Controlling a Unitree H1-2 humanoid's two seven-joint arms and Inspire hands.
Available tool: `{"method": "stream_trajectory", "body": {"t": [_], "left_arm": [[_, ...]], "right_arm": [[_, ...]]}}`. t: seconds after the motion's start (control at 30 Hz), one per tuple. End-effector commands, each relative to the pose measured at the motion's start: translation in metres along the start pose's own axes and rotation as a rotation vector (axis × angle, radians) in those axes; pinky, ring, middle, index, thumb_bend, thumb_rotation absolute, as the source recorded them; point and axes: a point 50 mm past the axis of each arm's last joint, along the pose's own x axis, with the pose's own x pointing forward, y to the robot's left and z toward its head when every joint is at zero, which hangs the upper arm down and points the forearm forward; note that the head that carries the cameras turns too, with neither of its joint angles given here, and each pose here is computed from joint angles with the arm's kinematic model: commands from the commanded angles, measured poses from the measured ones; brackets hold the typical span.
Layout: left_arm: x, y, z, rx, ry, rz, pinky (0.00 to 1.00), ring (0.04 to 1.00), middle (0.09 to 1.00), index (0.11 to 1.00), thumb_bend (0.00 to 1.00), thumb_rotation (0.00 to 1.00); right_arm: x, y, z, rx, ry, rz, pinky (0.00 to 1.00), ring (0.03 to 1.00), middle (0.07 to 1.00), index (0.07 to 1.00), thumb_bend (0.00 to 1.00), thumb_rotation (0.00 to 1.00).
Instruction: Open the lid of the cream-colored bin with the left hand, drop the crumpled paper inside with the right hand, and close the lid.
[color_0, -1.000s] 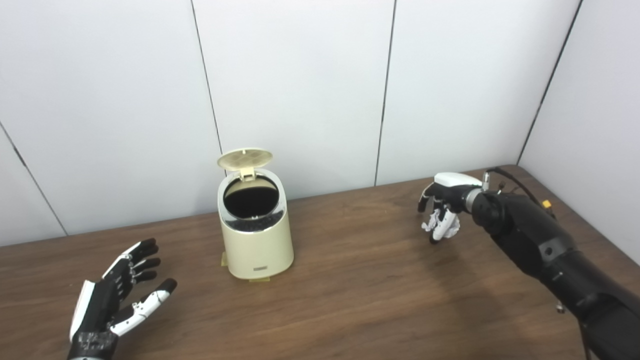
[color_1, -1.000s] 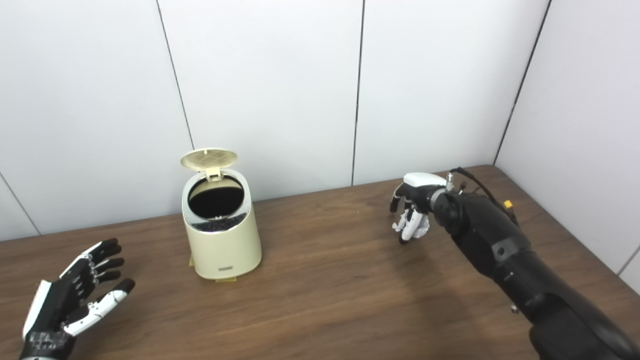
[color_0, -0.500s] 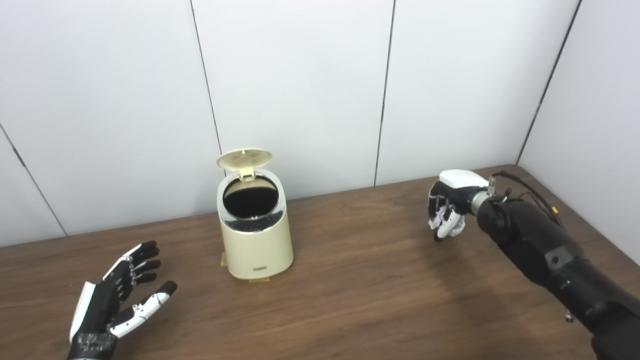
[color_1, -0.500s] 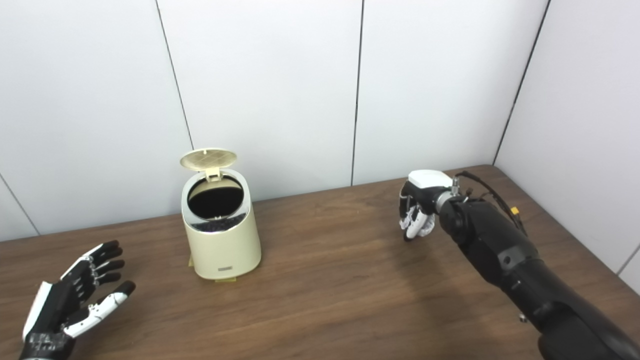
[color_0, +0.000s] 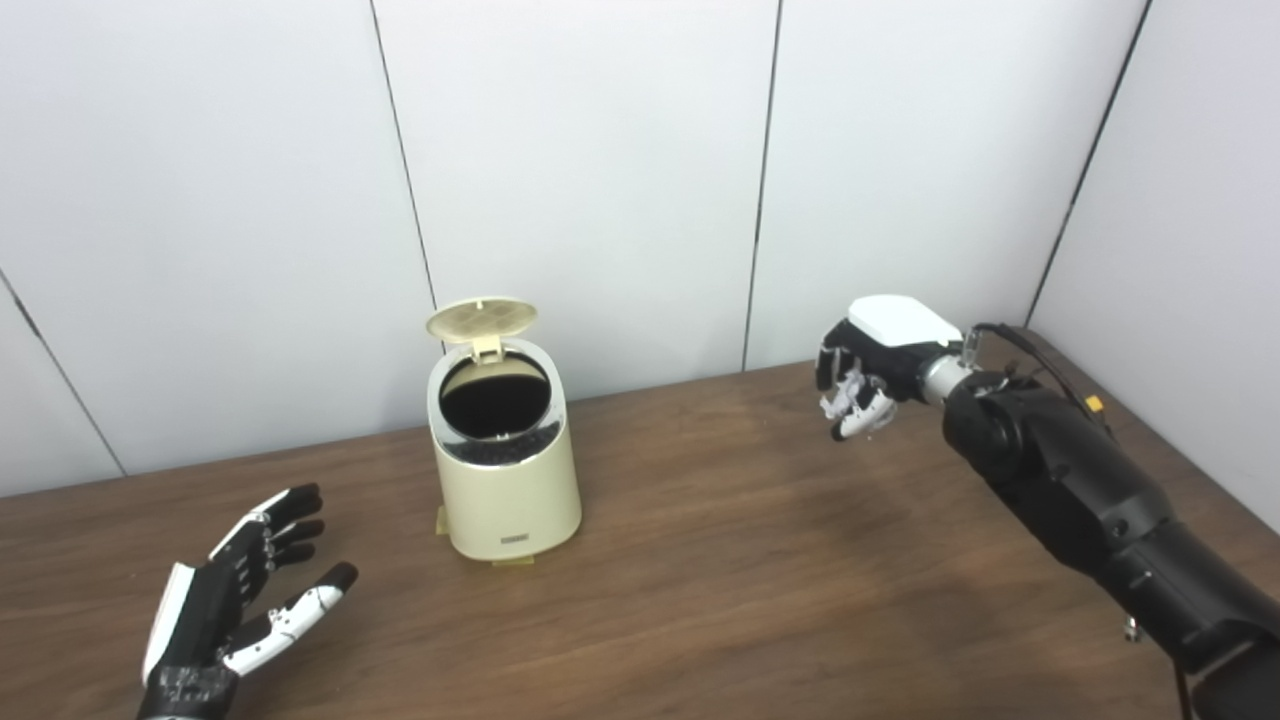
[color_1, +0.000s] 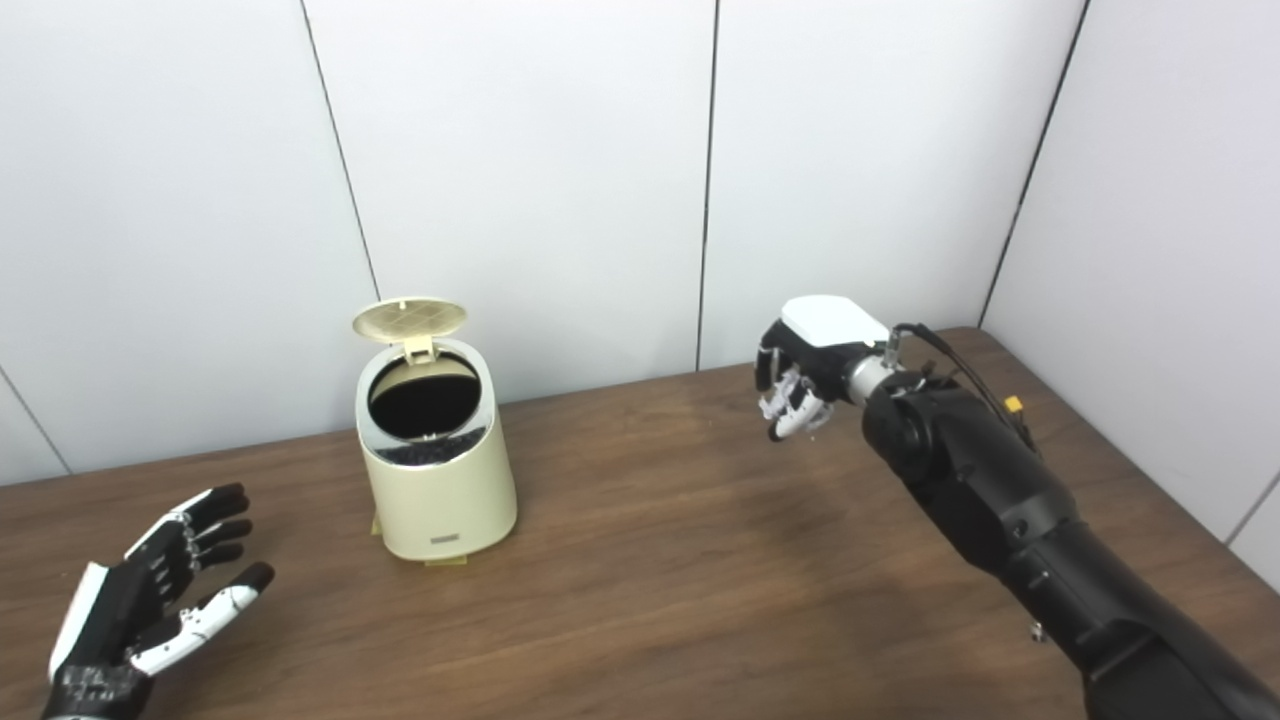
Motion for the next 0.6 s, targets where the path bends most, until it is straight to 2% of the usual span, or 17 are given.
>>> {"method": "stream_trajectory", "body": {"t": [0.0,0.03,0.07,0.1,0.13,0.2,0.4,0.5,0.57], "left_arm": [[0.017,0.004,0.017,0.010,-0.093,0.005,0.76,0.799,0.842,0.856,0.67,0.24],[0.017,0.003,0.017,0.005,-0.092,0.005,0.76,0.804,0.846,0.858,0.67,0.24],[0.017,0.002,0.017,0.001,-0.093,0.004,0.76,0.804,0.847,0.860,0.67,0.24],[0.017,0.001,0.017,0.001,-0.093,0.002,0.76,0.805,0.847,0.859,0.67,0.23],[0.017,0.000,0.017,0.004,-0.093,0.002,0.75,0.804,0.846,0.860,0.67,0.23],[0.018,-0.002,0.017,0.010,-0.094,0.000,0.75,0.803,0.845,0.859,0.67,0.23],[0.021,-0.007,0.018,0.009,-0.106,-0.006,0.74,0.792,0.845,0.860,0.67,0.24],[0.022,-0.010,0.018,0.000,-0.101,-0.009,0.76,0.805,0.851,0.862,0.67,0.22],[0.022,-0.012,0.018,0.000,-0.104,-0.013,0.75,0.811,0.853,0.863,0.67,0.22]], "right_arm": [[0.003,-0.055,0.012,-0.050,-0.045,-0.124,0.56,0.433,0.482,0.485,0.52,0.00],[0.002,-0.061,0.021,-0.050,-0.065,-0.136,0.67,0.469,0.488,0.474,0.52,0.00],[0.001,-0.067,0.030,-0.045,-0.092,-0.153,0.69,0.478,0.488,0.473,0.52,0.00],[0.000,-0.072,0.039,-0.037,-0.119,-0.169,0.61,0.451,0.487,0.481,0.52,0.00],[-0.001,-0.076,0.048,-0.025,-0.149,-0.184,0.45,0.408,0.499,0.493,0.52,0.00],[-0.004,-0.082,0.060,0.000,-0.182,-0.199,0.39,0.395,0.512,0.497,0.52,0.00],[-0.010,-0.100,0.112,0.050,-0.348,-0.286,0.36,0.380,0.513,0.496,0.52,0.00],[-0.010,-0.107,0.136,0.066,-0.398,-0.318,0.31,0.362,0.501,0.500,0.51,0.00],[-0.010,-0.110,0.149,0.088,-0.423,-0.332,0.32,0.373,0.506,0.500,0.51,0.00]]}}
